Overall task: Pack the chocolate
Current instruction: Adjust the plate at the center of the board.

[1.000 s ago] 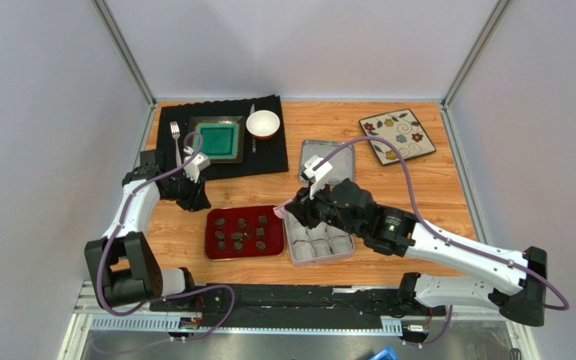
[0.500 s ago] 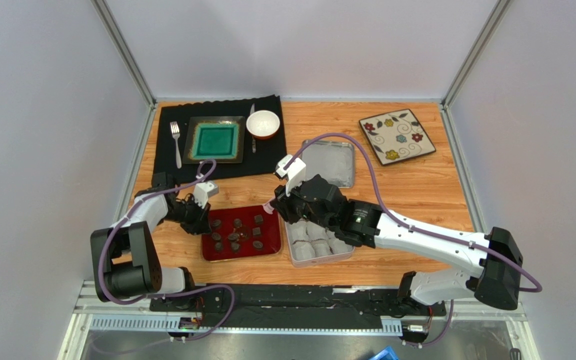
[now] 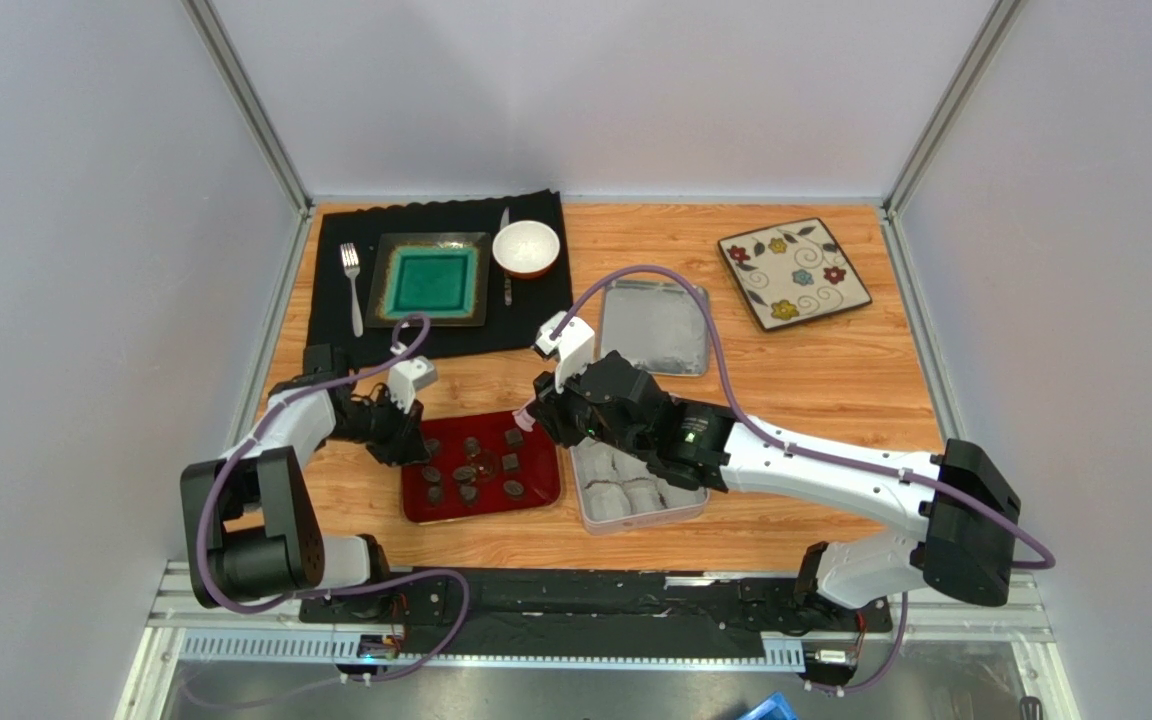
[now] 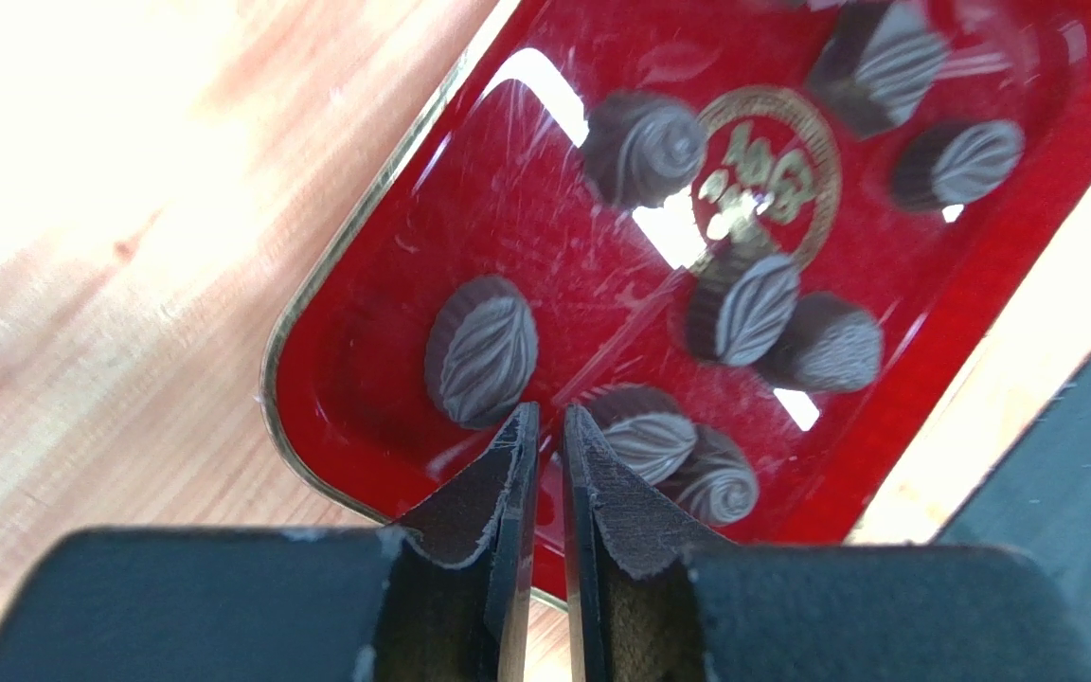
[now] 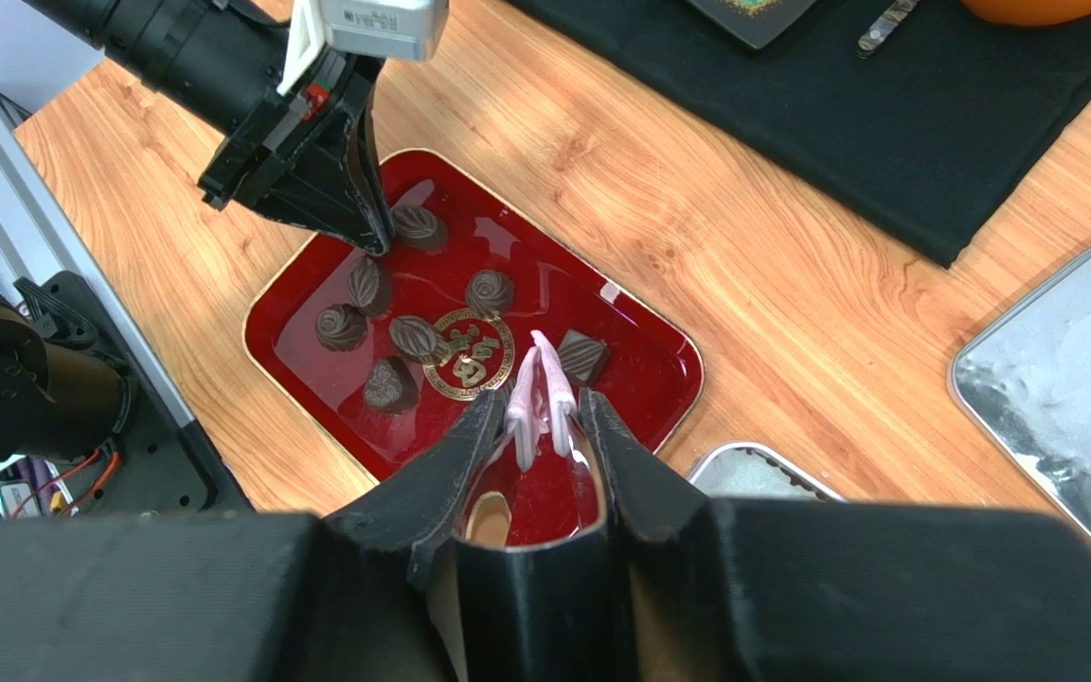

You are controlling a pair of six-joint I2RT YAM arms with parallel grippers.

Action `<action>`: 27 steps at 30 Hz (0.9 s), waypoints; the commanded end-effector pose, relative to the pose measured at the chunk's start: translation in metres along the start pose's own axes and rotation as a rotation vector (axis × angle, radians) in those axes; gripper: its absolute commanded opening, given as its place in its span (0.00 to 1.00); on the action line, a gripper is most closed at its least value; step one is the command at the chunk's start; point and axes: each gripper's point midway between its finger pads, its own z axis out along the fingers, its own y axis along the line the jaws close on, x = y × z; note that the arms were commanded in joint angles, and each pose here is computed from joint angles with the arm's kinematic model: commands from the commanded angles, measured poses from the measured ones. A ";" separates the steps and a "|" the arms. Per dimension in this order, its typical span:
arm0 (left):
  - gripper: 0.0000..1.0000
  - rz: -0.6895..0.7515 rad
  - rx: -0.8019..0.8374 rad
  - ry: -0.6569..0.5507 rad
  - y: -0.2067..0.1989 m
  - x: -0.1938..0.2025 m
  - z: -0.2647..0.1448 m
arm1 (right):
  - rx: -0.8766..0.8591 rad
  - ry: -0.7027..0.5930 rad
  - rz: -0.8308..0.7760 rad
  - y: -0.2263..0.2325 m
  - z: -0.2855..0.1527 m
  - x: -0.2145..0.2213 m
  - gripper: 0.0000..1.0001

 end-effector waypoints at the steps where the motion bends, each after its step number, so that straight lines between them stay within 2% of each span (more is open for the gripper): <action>1: 0.20 0.010 0.050 -0.076 -0.002 -0.033 -0.012 | -0.022 -0.088 0.045 0.005 -0.002 -0.026 0.00; 5: 0.21 0.022 0.024 -0.084 0.001 -0.048 -0.029 | -0.016 -0.088 0.054 0.003 -0.005 -0.023 0.00; 10: 0.21 0.074 -0.091 -0.107 0.021 -0.059 -0.055 | -0.021 -0.093 0.067 0.003 -0.010 -0.023 0.00; 14: 0.21 0.129 -0.159 -0.015 0.034 -0.028 -0.046 | -0.021 -0.102 0.079 0.001 -0.015 -0.024 0.00; 18: 0.22 0.170 -0.136 0.085 0.027 0.015 -0.030 | -0.023 -0.110 0.082 0.001 -0.019 -0.026 0.00; 21: 0.23 0.210 -0.131 0.122 0.025 0.031 -0.025 | -0.025 -0.116 0.085 0.001 -0.020 -0.028 0.00; 27: 0.23 0.219 -0.143 0.116 0.028 0.026 -0.029 | -0.031 -0.112 0.092 0.002 -0.021 -0.027 0.00</action>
